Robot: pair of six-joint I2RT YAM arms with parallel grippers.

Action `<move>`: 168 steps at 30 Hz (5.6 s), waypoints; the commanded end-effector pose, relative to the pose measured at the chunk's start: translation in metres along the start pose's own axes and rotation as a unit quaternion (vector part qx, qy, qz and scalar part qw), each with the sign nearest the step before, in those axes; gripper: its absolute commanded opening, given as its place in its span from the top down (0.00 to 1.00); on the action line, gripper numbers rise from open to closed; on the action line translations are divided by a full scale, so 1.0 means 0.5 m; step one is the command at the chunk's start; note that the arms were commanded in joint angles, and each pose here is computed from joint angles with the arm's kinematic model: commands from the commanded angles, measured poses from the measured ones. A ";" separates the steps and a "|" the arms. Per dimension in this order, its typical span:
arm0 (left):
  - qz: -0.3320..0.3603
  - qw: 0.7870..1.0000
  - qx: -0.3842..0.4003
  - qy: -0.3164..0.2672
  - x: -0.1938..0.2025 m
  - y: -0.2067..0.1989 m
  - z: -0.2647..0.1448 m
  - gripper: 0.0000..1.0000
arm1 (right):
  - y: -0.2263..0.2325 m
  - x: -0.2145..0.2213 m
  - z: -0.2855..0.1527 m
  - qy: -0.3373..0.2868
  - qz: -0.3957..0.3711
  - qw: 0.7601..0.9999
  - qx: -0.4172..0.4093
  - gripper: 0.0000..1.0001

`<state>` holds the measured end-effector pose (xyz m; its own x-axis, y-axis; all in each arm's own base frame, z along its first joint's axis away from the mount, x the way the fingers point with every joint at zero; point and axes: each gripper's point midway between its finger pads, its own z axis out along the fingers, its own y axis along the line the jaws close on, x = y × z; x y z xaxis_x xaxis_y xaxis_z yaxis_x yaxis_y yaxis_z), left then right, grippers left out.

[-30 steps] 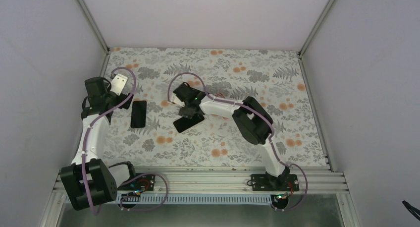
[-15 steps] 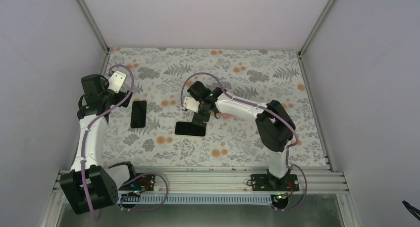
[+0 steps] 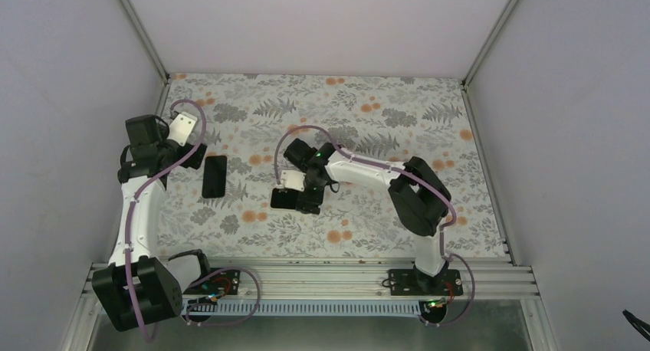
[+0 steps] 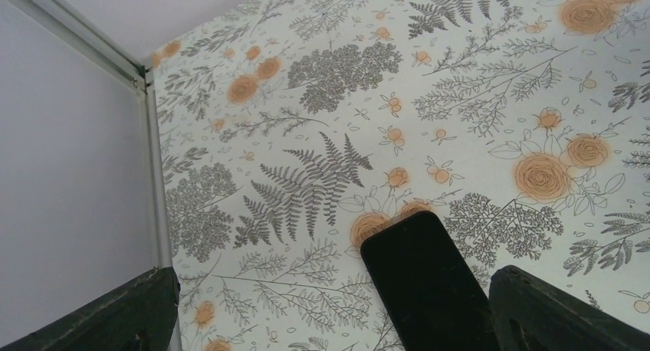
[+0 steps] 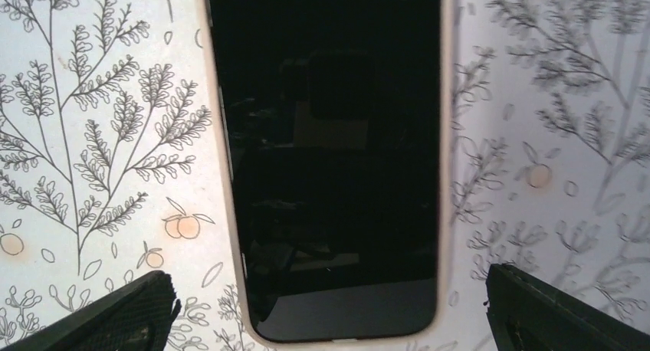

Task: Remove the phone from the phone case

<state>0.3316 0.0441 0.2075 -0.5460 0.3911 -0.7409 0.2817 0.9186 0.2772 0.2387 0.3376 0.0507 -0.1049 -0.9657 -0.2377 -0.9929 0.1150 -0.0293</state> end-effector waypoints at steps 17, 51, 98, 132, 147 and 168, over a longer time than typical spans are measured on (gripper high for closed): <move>0.008 1.000 0.027 -0.006 0.002 -0.014 0.013 0.00 | -0.005 -0.016 0.068 0.023 -0.065 0.998 -0.005 0.00; -0.029 0.969 0.228 0.090 0.043 -0.143 0.036 0.00 | -0.077 -0.041 0.029 -0.032 -0.035 0.997 0.066 0.39; -0.166 0.808 0.556 0.101 -0.092 -0.313 0.019 0.95 | -0.170 -0.344 -0.187 -0.216 -0.076 0.943 0.242 0.11; 0.179 0.874 0.452 0.012 -0.062 -0.348 -0.172 0.98 | -0.093 -0.188 -0.206 -0.189 -0.028 0.972 -0.140 0.01; 0.188 0.876 0.445 0.004 -0.077 -0.346 -0.180 0.98 | -0.110 -0.159 -0.175 -0.176 -0.025 0.971 -0.158 0.05; 0.172 0.845 0.507 0.003 -0.085 -0.412 -0.195 0.98 | -0.230 -0.155 -0.159 -0.188 -0.025 0.978 -0.086 0.08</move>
<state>0.2417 -0.1265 0.2195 -0.3335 0.6991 -0.6325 0.9328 0.3419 -0.1139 0.3159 0.3789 0.1431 -0.0910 -0.8372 -0.5393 -0.9723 -0.0424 0.2299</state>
